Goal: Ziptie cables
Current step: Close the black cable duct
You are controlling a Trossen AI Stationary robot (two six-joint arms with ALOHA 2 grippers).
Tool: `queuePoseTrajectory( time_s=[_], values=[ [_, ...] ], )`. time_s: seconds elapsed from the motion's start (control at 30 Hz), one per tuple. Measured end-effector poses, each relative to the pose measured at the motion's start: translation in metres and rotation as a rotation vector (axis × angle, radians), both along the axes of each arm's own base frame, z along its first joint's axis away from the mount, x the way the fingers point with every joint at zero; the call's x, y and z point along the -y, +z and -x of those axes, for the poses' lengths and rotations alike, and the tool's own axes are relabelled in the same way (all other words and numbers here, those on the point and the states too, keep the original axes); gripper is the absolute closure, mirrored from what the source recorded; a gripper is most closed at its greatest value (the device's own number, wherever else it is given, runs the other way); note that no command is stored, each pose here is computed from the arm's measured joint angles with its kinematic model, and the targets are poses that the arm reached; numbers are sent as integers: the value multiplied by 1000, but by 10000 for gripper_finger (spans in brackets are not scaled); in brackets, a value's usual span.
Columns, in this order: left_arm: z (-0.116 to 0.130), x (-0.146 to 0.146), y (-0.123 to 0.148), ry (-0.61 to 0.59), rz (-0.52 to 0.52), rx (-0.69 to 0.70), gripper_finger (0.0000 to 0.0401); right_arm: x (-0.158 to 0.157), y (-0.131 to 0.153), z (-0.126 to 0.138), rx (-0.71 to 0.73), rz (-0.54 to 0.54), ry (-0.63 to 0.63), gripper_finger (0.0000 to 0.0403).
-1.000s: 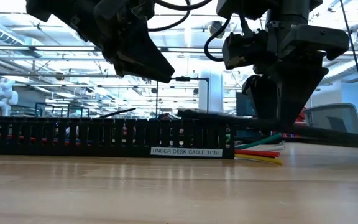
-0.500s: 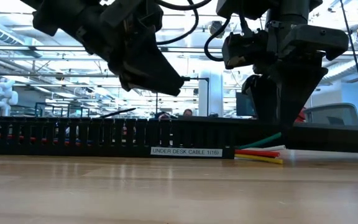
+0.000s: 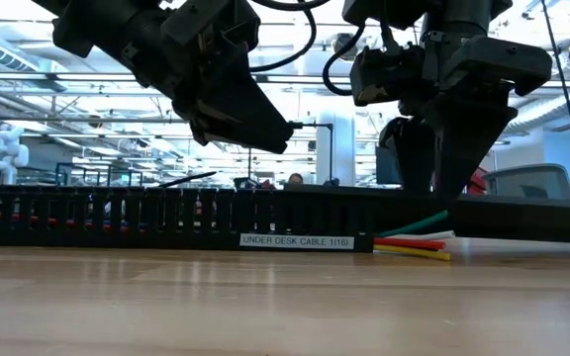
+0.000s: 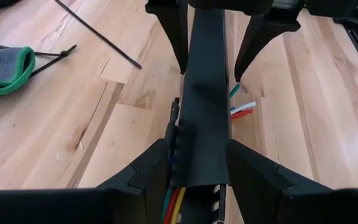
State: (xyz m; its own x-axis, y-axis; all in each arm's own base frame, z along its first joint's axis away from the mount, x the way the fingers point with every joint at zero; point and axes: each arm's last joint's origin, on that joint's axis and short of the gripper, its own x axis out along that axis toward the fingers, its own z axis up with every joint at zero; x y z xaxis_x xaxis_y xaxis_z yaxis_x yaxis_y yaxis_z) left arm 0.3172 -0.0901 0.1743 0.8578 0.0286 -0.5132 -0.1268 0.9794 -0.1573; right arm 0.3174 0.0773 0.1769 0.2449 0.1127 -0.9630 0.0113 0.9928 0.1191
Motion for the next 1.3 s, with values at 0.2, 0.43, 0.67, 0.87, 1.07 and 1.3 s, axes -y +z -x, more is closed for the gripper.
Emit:
queuePoseTrajectory(
  time_s=[0.2,0.43,0.67,0.87,1.07,1.3],
  values=[
    [-1,0,2,17,27,26,244,0,0,-1,12,-2,-2,144],
    [-4,3,7,-22,87,71,244,0,0,-2,17,-5,-1,144],
    [-4,3,7,-16,93,72,244,0,1,-2,21,0,15,144],
    [-4,3,7,-15,92,70,244,-1,1,-2,8,-77,43,144],
    [-4,3,6,-15,91,69,244,-2,8,-2,1,-108,48,144],
    [-4,3,6,-15,86,69,244,16,21,-8,12,10,15,144]
  ],
)
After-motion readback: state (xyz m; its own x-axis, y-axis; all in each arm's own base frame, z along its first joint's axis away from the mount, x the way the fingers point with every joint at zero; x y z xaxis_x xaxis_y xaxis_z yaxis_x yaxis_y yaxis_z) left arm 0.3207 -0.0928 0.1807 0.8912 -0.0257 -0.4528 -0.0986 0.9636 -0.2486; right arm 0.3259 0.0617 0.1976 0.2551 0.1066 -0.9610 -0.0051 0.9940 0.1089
